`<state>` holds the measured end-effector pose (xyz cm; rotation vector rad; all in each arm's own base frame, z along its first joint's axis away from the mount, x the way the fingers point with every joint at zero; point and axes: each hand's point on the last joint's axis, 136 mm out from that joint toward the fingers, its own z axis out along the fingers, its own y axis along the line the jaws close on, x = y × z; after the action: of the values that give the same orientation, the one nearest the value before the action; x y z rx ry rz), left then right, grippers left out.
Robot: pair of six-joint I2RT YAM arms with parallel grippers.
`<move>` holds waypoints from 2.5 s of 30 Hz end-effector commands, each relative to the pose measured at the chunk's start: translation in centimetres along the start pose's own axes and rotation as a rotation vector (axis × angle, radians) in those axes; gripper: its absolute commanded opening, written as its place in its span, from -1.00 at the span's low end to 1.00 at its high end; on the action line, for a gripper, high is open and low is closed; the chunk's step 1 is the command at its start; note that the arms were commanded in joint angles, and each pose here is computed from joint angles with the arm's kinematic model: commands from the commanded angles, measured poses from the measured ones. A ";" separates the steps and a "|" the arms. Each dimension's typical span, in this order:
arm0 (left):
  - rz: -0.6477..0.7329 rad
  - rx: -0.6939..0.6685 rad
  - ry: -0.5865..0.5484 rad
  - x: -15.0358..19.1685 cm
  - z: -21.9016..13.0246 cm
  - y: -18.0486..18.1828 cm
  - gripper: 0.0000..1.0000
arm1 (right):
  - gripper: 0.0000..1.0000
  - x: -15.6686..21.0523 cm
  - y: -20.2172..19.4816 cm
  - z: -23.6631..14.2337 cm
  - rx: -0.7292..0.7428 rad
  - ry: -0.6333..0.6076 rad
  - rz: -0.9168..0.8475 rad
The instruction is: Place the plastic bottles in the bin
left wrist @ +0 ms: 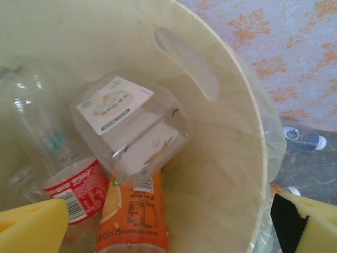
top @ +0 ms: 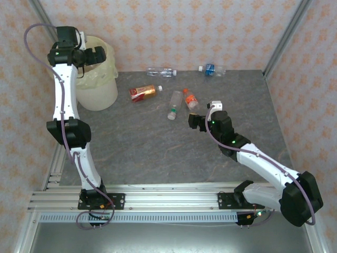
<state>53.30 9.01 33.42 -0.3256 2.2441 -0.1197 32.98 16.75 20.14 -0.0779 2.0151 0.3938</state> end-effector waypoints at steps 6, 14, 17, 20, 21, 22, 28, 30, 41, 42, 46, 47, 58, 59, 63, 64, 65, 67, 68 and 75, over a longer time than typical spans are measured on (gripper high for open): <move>-0.117 0.181 -0.077 -2.2 -2.8 -3.6 1.00 | 0.98 -1.1 -1.0 -0.1 0.062 -0.031 0.052; -0.083 0.201 -0.167 -2.2 -6.8 -9.0 1.00 | 0.99 -0.7 -4.9 0.0 0.202 -0.040 0.275; -0.024 0.203 -0.178 -0.8 -7.8 -11.8 1.00 | 0.99 -0.4 -6.3 -0.4 0.262 -0.041 0.316; 0.003 0.240 -0.179 1.1 -8.4 -14.5 1.00 | 0.99 -0.1 -6.7 -0.4 0.269 -0.022 0.292; 0.010 0.250 -0.177 1.9 -8.6 -15.4 1.00 | 0.99 0.1 -6.6 -0.2 0.256 -0.004 0.265; 0.013 0.256 -0.179 2.5 -8.9 -15.9 1.00 | 0.99 0.2 -6.4 -0.1 0.241 0.012 0.239; 0.069 0.265 -0.207 6.4 -11.2 -18.0 1.00 | 0.99 1.2 -6.2 1.3 0.195 0.173 -0.003; 0.048 0.289 -0.197 7.6 -11.7 -18.0 1.00 | 0.99 1.8 -6.0 2.0 0.163 0.246 -0.068; -0.050 0.207 -0.172 12.9 -11.7 -13.9 1.00 | 0.96 2.4 -5.8 8.3 0.082 0.485 -0.279; -0.048 0.203 -0.171 13.0 -11.9 -13.8 1.00 | 0.95 2.4 -5.9 9.2 0.085 0.497 -0.284; -0.038 0.183 -0.155 13.6 -11.9 -13.3 1.00 | 0.89 3.9 -5.6 12.4 0.042 0.607 -0.327; -0.041 0.176 -0.155 13.7 -11.9 -13.1 1.00 | 0.87 4.2 -5.9 13.1 0.054 0.631 -0.341; -0.028 0.128 -0.154 14.4 -12.1 -11.9 1.00 | 0.67 5.9 -6.6 18.7 0.046 0.726 -0.415; -0.027 0.122 -0.153 14.5 -12.0 -11.8 1.00 | 0.66 6.1 -6.6 19.1 0.047 0.727 -0.412; -0.033 0.114 -0.147 14.9 -11.5 -11.6 1.00 | 0.54 6.4 -6.9 20.3 0.058 0.736 -0.403; -0.034 0.117 -0.142 15.0 -11.4 -11.7 1.00 | 0.48 6.5 -6.9 20.4 0.058 0.743 -0.401; -0.036 0.122 -0.139 15.1 -11.3 -11.8 1.00 | 0.40 6.6 -6.9 20.4 0.059 0.749 -0.396; -0.035 0.140 -0.132 15.2 -11.0 -12.2 1.00 | 0.19 6.5 -6.9 20.1 0.068 0.747 -0.384; -0.036 0.155 -0.129 15.2 -11.0 -12.5 1.00 | 0.07 6.5 -7.0 19.8 0.080 0.738 -0.376; -0.116 0.321 -0.155 15.2 -10.6 -15.1 1.00 | -0.18 3.0 -6.5 15.2 0.116 0.573 -0.308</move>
<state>38.45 -8.53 30.30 -0.2842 2.0871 -0.3577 46.12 16.33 5.02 -0.5762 2.6378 0.0519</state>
